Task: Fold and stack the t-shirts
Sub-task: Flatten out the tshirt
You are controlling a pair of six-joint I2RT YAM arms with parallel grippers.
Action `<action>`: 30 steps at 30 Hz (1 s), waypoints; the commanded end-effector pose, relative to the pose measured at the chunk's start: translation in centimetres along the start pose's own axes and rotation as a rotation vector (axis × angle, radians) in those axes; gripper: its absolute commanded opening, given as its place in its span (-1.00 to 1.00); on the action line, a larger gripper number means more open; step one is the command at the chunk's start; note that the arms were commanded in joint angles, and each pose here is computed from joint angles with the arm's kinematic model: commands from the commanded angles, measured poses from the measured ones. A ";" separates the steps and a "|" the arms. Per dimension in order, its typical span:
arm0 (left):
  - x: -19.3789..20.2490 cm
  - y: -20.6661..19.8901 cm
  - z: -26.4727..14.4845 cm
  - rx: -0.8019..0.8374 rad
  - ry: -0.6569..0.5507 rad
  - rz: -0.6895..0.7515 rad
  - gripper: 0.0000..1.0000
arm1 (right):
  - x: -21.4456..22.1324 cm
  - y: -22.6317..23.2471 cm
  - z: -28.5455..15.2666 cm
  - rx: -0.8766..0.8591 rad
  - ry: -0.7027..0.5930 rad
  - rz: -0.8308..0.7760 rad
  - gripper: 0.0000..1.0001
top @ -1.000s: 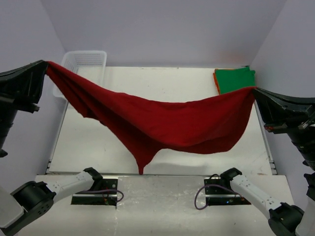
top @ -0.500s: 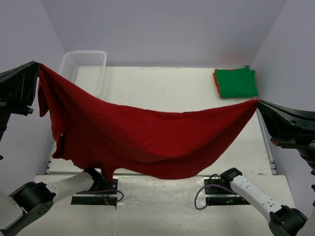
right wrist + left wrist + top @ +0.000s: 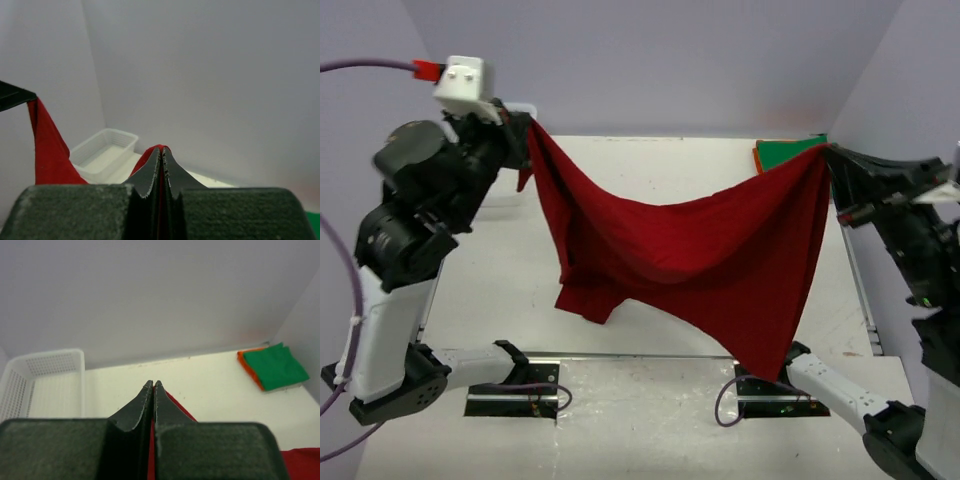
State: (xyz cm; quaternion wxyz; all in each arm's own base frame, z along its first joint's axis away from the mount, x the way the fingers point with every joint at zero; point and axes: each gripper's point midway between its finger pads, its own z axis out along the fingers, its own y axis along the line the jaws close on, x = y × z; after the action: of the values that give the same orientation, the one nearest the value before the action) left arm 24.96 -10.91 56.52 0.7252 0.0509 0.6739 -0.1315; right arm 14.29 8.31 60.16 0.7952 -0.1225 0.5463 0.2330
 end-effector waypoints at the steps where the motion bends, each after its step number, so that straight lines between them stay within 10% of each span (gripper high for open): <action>1: 2.0 0.3 3.3 -0.089 0.022 0.023 -1.00 | 5.3 -4.1 5.4 0.190 0.134 -0.041 -1.00; 10: 1.4 -0.6 5.3 -0.081 0.014 0.035 -1.00 | 9.7 -6.5 9.2 0.268 0.264 -0.138 -1.00; 30: -11.3 1.9 -10.9 0.129 -0.329 -0.111 -1.00 | -2.2 4.5 -0.1 -0.254 -0.025 -0.006 -1.00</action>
State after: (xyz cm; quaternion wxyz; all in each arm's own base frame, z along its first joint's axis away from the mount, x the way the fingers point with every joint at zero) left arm 14.86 -4.73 66.30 0.8111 0.0227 0.5436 -0.2145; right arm 12.96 10.39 61.47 0.7856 -0.1907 0.5282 0.2598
